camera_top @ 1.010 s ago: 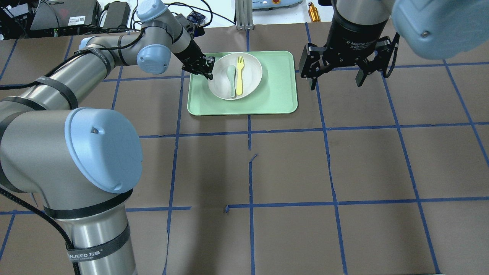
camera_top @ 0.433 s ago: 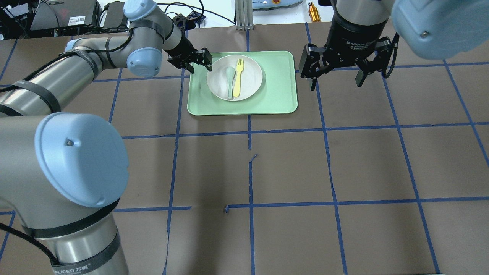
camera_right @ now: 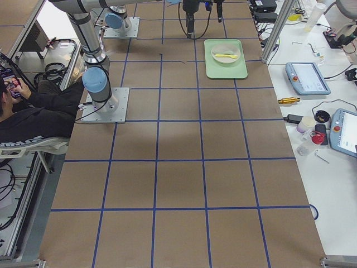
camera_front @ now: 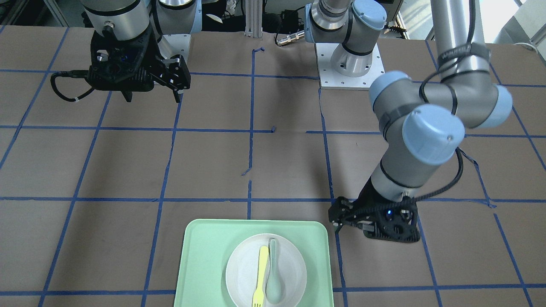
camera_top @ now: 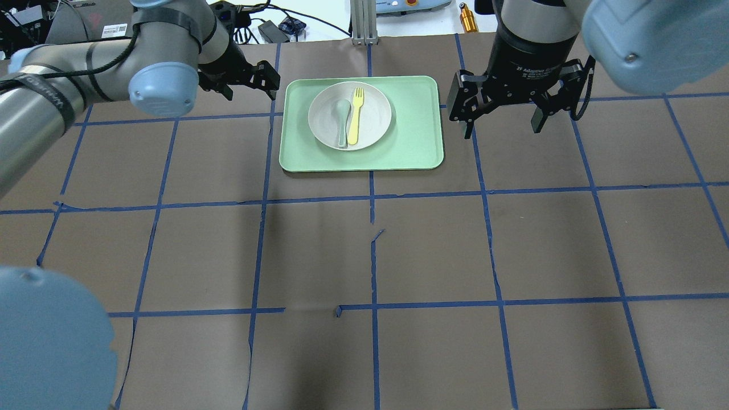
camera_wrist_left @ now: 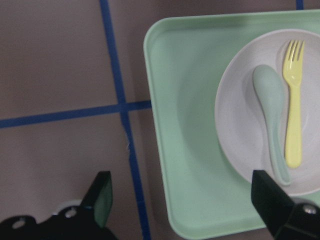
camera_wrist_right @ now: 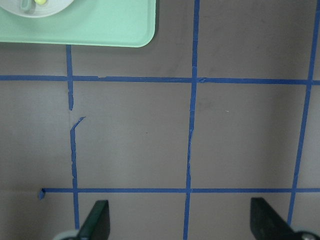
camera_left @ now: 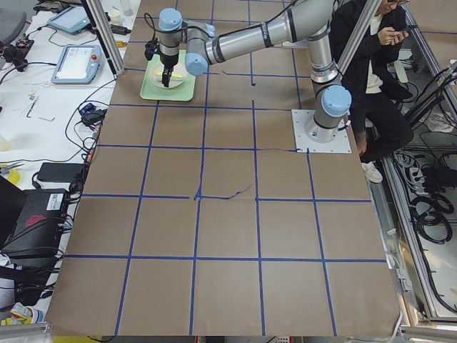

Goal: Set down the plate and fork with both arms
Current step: 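Open the left gripper and raise it away from the plate, then reach the right gripper into the plate and grasp the yellow fork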

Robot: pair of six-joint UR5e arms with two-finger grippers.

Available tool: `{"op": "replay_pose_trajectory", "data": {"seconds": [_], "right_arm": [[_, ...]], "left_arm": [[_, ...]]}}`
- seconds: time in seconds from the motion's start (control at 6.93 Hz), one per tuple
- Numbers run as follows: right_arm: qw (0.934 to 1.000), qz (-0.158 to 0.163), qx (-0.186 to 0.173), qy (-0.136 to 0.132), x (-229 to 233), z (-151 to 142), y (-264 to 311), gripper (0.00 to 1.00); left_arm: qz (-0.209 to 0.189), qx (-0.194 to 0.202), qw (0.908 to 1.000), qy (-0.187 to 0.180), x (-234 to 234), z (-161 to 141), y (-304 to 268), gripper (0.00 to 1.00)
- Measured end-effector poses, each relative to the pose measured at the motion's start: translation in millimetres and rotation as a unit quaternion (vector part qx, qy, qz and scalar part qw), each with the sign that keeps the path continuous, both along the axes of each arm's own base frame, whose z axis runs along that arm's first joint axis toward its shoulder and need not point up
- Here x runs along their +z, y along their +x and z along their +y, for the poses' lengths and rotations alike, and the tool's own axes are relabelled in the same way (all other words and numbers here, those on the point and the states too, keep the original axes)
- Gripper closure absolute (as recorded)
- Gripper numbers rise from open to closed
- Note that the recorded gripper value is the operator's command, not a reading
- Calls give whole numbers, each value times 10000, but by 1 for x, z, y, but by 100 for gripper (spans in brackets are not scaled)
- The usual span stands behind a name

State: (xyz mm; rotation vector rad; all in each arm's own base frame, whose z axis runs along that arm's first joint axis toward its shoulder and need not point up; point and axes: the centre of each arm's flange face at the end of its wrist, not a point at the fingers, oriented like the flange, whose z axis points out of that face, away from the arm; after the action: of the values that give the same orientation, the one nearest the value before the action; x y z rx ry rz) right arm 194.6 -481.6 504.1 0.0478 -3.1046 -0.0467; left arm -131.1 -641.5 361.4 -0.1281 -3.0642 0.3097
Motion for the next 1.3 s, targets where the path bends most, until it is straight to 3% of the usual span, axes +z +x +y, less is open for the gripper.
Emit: {"op": "replay_pose_trajectory", "data": {"seconds": [0.43,0.72,1.01,1.3], "right_arm": [[10000,40,45,-21,-2,-2,-1,0],[9998,113,111,-113,-10,-17,8,0],[9984,101,509,-231,-39,-77,69,0],[9987,-7,483,-160,-93,-154,128,0]], "left_arm": [[-56,136,9983,566,114,93,-30,0],[-64,96,9976,688,132,116,-37,0],[-111,91,9968,789,123,121,-37,0],[-181,83,9962,845,116,120,-36,0]]}}
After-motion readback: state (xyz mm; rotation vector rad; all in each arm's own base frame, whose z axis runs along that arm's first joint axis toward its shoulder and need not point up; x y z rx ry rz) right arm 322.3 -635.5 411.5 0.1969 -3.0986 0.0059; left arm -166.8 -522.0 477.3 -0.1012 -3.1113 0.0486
